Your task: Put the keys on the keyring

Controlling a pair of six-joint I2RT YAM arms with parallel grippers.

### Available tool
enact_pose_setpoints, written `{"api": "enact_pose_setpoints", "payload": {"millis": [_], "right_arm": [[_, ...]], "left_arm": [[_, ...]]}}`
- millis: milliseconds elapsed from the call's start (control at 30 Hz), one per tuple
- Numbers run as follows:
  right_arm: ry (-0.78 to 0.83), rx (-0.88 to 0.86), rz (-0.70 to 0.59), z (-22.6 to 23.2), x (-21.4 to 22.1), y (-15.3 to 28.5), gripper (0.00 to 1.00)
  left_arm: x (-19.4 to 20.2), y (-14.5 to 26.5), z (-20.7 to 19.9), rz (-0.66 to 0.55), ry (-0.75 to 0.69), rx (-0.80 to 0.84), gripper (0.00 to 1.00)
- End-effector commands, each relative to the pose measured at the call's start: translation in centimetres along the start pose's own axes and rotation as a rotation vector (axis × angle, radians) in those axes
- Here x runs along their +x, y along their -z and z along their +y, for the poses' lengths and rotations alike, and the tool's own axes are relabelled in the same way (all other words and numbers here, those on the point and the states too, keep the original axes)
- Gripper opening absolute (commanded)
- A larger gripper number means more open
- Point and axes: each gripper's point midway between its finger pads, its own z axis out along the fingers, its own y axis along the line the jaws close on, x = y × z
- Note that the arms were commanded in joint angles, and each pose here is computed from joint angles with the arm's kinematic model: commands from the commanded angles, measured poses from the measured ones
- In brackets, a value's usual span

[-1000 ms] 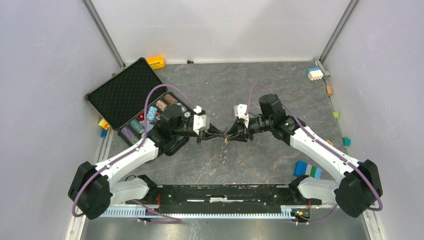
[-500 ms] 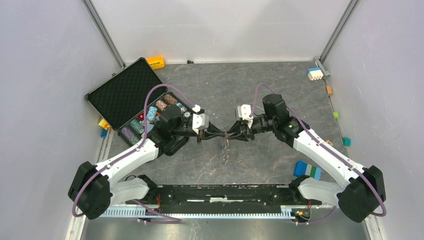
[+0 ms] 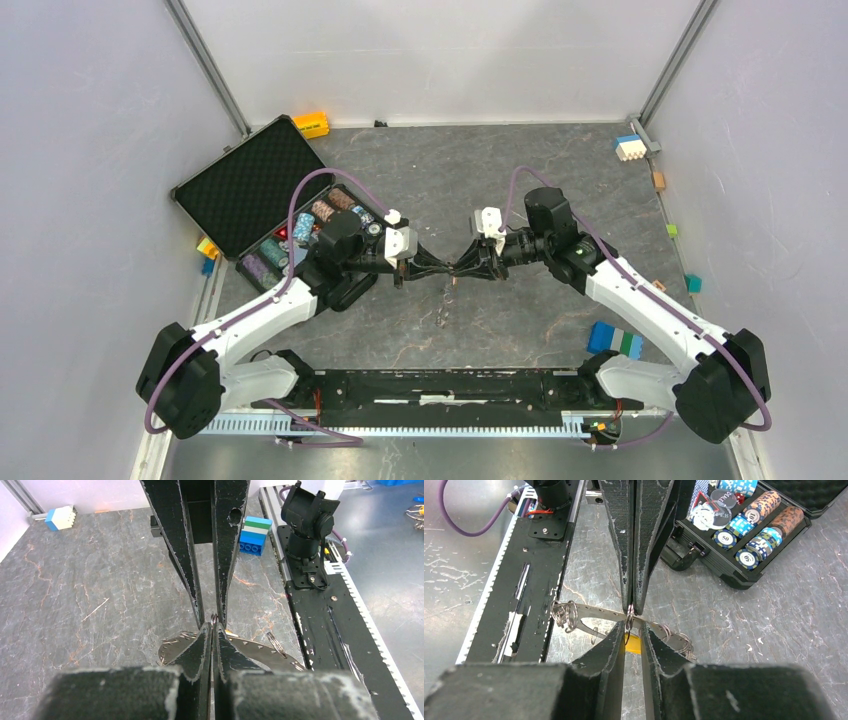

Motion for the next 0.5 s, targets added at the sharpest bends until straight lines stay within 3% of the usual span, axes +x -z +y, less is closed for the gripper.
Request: {"api": "enact_pose_setpoints", "payload": {"millis": [0, 300, 467], "right_arm": [[0.01, -0.011, -0.03, 0.0, -0.6, -0.1, 0.21], [0.01, 0.0, -0.021, -0.2, -0.3, -0.1, 0.0], [0.059, 0.066, 0.036, -1.2, -0.3, 0.6, 0.0]], "left_arm": [[-1.8, -0.1, -0.2, -0.056, -0.038, 0.02, 0.02], [-1.6, 0.0, -0.3, -0.062, -0.038, 0.02, 0.02], [-0.8, 0.1, -0.1, -0.036, -0.069, 0.013, 0.02]]}}
